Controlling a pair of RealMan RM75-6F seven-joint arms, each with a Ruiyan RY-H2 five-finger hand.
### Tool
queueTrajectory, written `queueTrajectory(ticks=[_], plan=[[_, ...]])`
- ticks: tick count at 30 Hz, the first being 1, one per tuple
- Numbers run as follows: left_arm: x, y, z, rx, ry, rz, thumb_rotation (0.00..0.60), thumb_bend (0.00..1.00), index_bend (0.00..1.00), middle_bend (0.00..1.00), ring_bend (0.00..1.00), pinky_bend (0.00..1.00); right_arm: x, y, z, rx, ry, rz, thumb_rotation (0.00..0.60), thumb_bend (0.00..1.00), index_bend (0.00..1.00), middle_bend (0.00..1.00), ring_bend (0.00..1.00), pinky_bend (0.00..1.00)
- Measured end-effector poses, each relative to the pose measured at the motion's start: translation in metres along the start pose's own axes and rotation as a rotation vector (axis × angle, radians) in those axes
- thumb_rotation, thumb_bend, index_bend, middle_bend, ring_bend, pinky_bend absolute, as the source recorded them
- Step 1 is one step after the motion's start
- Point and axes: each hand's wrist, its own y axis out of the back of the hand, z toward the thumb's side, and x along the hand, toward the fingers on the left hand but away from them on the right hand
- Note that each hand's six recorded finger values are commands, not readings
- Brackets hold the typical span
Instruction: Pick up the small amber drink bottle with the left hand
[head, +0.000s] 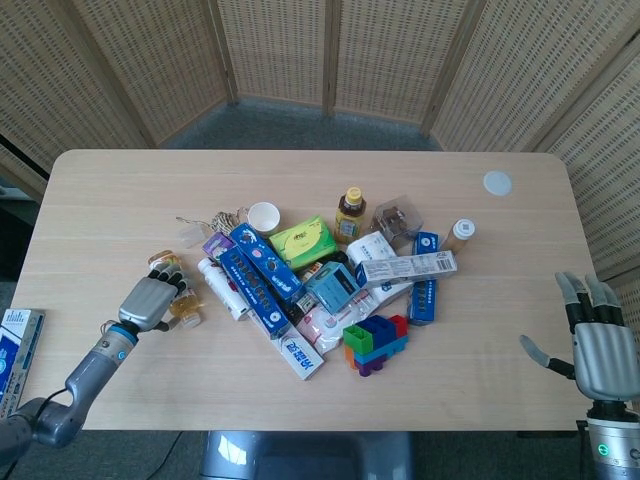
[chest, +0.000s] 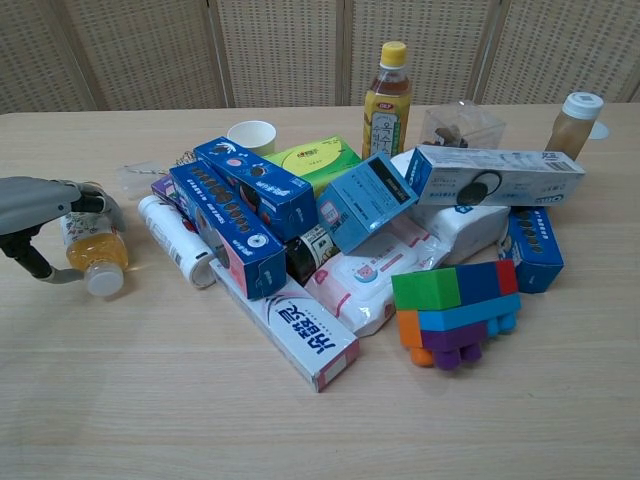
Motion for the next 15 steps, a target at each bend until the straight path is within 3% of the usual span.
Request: queueTrajectory(ticks=[2, 4, 15], plan=[[0.003, 0.002, 0.000, 0.019, -0.004, -0.003, 0.600, 0.35, 0.10, 0.06, 0.08, 0.00, 0.001, 0.001, -0.001, 0.000, -0.004, -0.001, 0.000, 0.19, 0.00, 0.12, 0.00, 0.00], [0.006, 0.003, 0.000, 0.032, -0.006, -0.003, 0.600, 0.35, 0.04, 0.01, 0.01, 0.00, 0.001, 0.001, -0.002, 0.002, -0.008, -0.002, 0.000, 0.19, 0.00, 0.12, 0.00, 0.00], [0.020, 0.012, 0.001, 0.059, -0.013, 0.018, 0.600, 0.35, 0.00, 0.00, 0.00, 0.00, 0.003, 0.004, -0.004, 0.006, -0.018, -0.010, 0.000, 0.19, 0.00, 0.12, 0.00, 0.00]])
